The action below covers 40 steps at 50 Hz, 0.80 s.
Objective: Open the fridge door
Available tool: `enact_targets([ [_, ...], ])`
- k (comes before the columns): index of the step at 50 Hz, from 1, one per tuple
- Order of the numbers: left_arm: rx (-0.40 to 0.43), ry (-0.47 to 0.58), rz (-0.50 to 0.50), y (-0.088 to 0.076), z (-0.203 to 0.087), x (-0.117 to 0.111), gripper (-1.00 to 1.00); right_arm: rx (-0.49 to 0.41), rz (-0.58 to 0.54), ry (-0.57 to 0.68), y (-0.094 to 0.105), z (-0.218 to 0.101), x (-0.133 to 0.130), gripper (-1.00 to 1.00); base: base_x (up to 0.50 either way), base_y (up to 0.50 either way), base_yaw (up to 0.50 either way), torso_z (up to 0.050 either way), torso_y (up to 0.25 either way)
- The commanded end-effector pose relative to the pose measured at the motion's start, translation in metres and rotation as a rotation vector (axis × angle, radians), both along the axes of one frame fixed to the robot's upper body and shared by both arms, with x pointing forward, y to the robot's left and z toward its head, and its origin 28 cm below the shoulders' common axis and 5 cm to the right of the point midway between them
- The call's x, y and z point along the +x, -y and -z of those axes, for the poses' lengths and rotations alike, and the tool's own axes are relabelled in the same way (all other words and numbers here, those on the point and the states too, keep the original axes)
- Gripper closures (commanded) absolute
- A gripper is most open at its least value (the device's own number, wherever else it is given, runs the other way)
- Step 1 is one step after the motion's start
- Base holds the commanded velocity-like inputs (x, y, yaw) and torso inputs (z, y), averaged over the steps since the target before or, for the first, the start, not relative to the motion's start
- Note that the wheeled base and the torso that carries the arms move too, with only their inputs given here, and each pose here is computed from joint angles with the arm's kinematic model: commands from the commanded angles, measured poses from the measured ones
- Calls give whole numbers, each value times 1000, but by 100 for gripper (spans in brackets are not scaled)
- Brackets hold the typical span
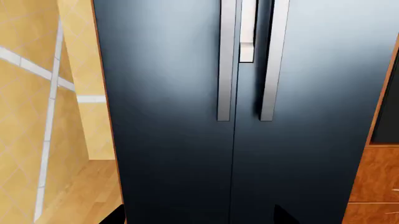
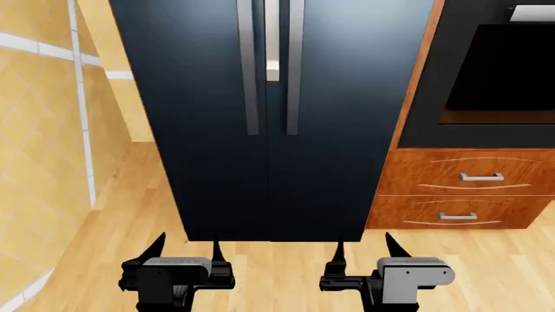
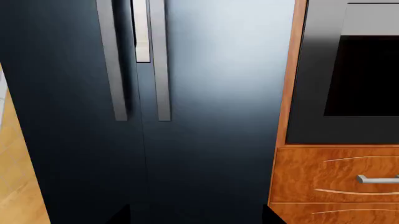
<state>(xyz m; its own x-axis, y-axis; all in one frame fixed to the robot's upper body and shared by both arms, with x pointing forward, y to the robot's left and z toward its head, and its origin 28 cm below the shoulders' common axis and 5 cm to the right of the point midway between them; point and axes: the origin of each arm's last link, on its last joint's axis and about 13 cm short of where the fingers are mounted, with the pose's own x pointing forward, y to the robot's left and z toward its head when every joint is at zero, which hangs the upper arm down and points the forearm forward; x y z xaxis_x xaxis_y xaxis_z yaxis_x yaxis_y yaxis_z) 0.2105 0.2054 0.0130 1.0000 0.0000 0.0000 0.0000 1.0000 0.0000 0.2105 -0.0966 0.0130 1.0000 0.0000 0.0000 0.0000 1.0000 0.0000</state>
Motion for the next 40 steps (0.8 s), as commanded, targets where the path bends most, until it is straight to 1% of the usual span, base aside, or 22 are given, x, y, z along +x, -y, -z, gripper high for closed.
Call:
enact_targets([
  [1, -26, -7, -19, -2, -1, 3, -100, 4, 6, -6, 0, 0, 3, -100, 0, 0, 0, 0, 0],
  [5, -34, 14, -25, -2, -2, 1, -100, -13, 7, 0, 0, 0, 0, -100, 0, 0, 0, 0, 0],
  [6, -27, 25, -50, -3, -2, 2, -100, -13, 3, 5, -1, -1, 1, -100, 0, 0, 0, 0, 0],
  [8, -31, 21, -51, -3, -2, 4, -100, -12, 4, -11, -1, 0, 3, -100, 0, 0, 0, 0, 0],
  [12, -29, 23, -45, -3, -2, 2, -100, -10, 3, 3, -1, -1, 0, -100, 71, 0, 0, 0, 0],
  [40, -14, 25, -53, -3, 0, 3, -100, -12, 2, -1, -1, 0, 1, -100, 497, 0, 0, 0, 0],
])
